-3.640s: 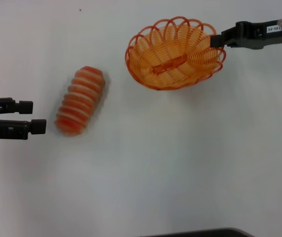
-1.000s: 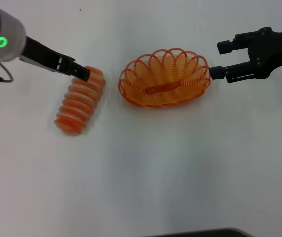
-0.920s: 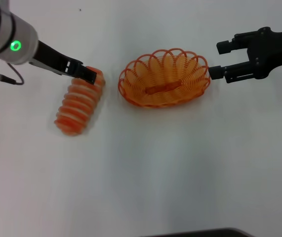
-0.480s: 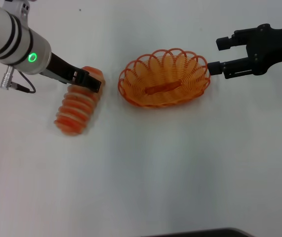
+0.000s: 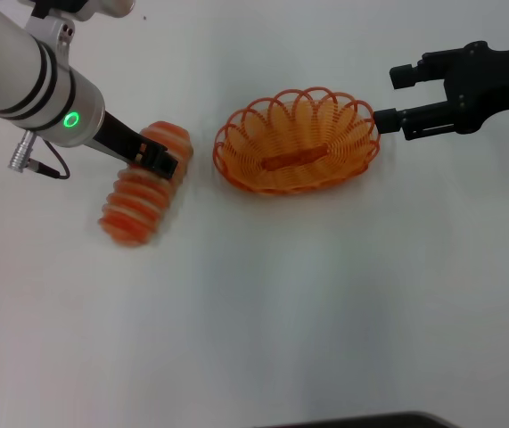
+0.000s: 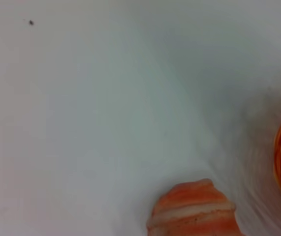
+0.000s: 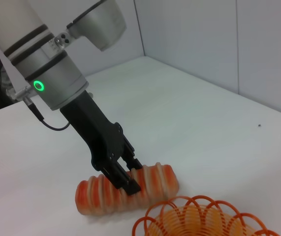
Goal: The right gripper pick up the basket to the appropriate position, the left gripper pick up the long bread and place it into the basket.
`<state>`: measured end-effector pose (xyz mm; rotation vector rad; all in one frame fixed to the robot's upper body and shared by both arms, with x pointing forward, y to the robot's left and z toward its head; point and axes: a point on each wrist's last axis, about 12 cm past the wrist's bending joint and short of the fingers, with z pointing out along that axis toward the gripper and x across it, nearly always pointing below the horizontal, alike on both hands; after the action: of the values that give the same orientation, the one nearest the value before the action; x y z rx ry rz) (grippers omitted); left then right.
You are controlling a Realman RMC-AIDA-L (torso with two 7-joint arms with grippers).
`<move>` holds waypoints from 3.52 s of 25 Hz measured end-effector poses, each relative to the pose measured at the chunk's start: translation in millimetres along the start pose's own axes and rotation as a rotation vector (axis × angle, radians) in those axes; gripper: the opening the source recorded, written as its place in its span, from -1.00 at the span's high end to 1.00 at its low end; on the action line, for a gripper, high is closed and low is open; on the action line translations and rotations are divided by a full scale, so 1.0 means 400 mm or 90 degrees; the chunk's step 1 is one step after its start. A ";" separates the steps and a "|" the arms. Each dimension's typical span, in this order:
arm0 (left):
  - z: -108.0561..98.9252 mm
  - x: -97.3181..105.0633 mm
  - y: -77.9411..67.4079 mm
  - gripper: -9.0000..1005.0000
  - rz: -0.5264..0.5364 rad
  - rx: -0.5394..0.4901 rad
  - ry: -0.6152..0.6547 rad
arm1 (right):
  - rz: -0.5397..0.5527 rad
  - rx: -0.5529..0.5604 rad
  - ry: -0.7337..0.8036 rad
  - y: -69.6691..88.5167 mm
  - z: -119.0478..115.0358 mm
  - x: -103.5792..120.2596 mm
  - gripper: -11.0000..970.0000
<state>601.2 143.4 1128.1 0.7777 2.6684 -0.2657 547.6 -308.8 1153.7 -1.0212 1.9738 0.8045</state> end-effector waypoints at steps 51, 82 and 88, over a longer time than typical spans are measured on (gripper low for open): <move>-0.072 -0.171 -0.199 -0.40 0.431 0.110 -0.158 | 0.020 -0.005 0.001 0.008 -0.028 0.025 -0.64; -0.172 0.396 0.236 -0.82 0.030 0.355 -0.308 | 0.020 -0.031 0.025 0.014 -0.005 0.010 -0.64; -0.181 0.389 0.243 -0.82 0.027 0.349 -0.319 | 0.021 -0.029 0.026 0.013 -0.007 0.011 -0.64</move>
<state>511.8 319.3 1127.9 0.7842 2.1115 -1.0577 540.4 -309.9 1152.5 -1.0408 2.0204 0.8567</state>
